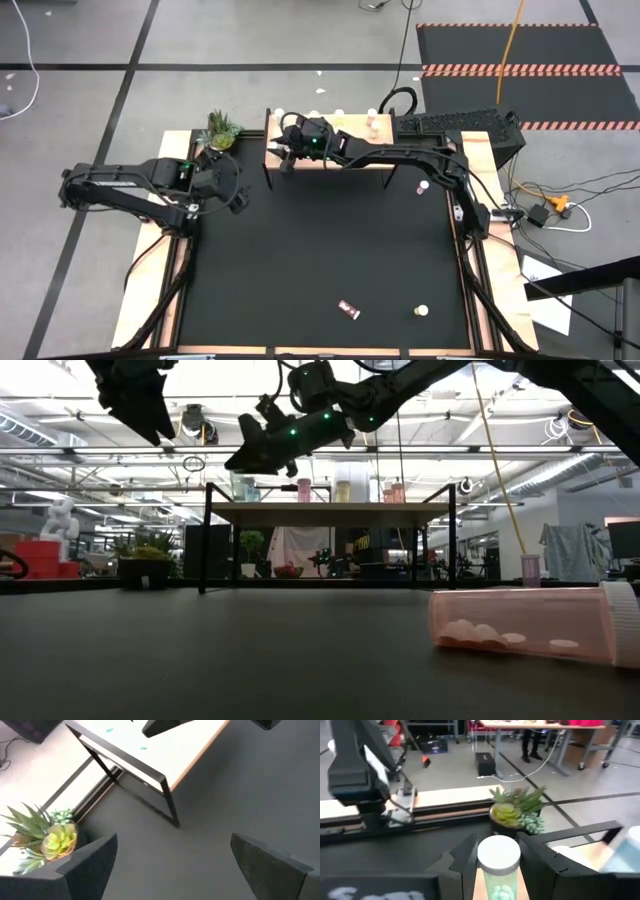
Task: Pick and place medicine bottles onto shelf by color
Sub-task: Put the blue pill bottle aligned with the other blue pill bottles on the shelf, then put the violet pill bottle aligned with the other violet pill bottles on the shelf
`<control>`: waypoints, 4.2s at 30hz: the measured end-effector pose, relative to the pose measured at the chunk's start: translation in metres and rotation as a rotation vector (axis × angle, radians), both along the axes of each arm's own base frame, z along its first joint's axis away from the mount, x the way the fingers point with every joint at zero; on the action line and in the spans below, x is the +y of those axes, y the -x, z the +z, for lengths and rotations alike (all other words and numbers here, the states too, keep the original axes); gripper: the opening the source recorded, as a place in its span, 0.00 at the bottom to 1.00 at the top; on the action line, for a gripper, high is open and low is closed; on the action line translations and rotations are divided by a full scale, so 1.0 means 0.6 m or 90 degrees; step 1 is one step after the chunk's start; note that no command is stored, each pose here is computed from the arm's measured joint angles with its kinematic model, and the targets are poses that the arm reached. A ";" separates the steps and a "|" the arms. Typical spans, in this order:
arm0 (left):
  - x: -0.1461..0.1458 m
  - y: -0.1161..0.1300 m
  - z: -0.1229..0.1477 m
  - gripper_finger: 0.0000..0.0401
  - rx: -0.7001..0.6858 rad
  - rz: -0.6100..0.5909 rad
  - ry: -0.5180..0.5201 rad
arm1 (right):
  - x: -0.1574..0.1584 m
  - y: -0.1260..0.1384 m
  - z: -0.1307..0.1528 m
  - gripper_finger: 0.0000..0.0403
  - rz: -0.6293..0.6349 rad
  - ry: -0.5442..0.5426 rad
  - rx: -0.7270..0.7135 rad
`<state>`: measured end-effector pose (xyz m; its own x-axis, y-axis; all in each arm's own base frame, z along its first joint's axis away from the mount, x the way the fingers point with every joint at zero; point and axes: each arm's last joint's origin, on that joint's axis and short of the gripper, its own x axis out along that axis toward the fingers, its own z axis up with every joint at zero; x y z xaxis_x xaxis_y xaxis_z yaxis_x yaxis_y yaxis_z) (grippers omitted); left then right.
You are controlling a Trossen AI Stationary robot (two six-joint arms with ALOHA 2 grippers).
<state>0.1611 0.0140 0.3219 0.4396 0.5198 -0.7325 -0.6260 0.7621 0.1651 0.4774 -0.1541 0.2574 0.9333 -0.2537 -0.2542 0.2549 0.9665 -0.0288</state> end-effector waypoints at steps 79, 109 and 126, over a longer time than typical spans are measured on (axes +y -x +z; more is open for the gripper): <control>0.025 -0.027 0.036 0.97 -0.206 -0.031 -0.087 | 0.109 0.391 0.117 0.44 -0.228 -0.144 0.082; 0.011 -0.086 -0.015 0.97 -0.131 -0.089 0.036 | 0.176 0.591 -0.106 0.71 -0.492 -0.269 0.394; 0.028 -0.082 -0.015 0.97 -0.111 -0.083 0.012 | 0.142 0.595 -0.116 0.67 -0.646 -0.399 0.339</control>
